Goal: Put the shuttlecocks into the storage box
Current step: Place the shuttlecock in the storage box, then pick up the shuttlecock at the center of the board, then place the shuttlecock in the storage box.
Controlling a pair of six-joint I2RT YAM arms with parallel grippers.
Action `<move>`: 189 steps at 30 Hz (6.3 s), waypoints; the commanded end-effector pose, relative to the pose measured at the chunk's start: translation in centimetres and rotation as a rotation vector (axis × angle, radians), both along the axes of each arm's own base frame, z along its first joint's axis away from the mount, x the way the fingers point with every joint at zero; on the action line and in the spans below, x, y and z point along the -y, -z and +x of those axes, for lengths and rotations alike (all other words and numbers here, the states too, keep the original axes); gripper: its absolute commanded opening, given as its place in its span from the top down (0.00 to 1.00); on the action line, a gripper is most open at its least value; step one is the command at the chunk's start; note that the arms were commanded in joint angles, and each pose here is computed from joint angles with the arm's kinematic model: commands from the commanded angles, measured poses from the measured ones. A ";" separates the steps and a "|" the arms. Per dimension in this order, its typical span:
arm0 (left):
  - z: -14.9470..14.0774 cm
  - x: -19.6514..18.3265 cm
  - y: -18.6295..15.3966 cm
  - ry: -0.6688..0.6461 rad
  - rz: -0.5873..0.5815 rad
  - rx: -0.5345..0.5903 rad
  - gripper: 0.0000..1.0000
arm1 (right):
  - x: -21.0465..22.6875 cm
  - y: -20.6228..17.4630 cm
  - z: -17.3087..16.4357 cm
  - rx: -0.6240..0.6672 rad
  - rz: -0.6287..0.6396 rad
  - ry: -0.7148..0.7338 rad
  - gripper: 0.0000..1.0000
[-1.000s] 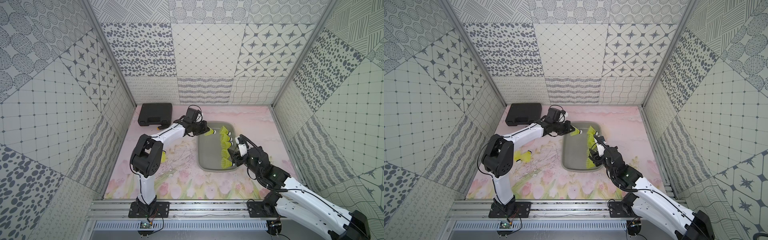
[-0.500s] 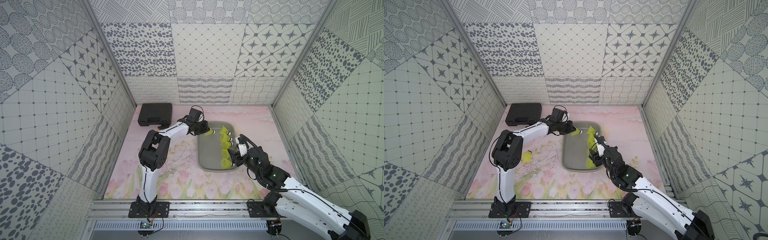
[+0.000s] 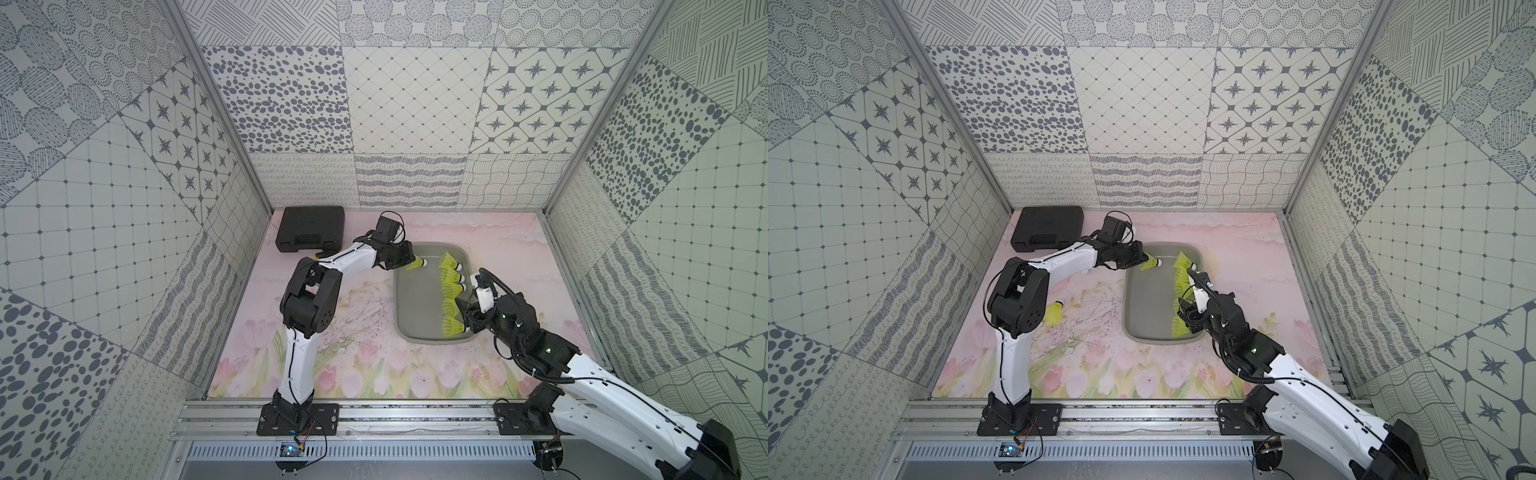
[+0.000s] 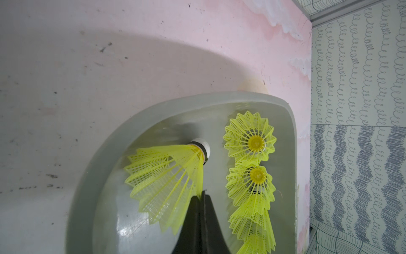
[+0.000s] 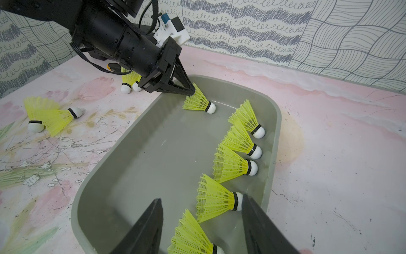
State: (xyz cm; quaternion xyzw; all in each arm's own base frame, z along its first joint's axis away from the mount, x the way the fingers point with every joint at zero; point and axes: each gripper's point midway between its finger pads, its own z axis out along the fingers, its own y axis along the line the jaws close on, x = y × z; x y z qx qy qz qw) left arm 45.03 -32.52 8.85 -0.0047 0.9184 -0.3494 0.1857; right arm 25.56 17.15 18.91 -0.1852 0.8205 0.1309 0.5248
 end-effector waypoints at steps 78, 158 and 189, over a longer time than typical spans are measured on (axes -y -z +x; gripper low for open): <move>-2.1 -19.4 -9.5 -0.326 0.174 0.176 0.55 | 1.9 0.2 1.0 -0.062 0.067 0.124 0.38; -8.8 -16.5 -8.6 -0.285 -0.127 0.085 0.73 | -8.5 0.1 0.3 -0.209 0.178 -0.287 0.38; -13.0 -10.3 -12.1 -0.223 -0.262 0.161 0.72 | -21.3 -0.8 2.8 -0.290 0.304 -0.463 0.44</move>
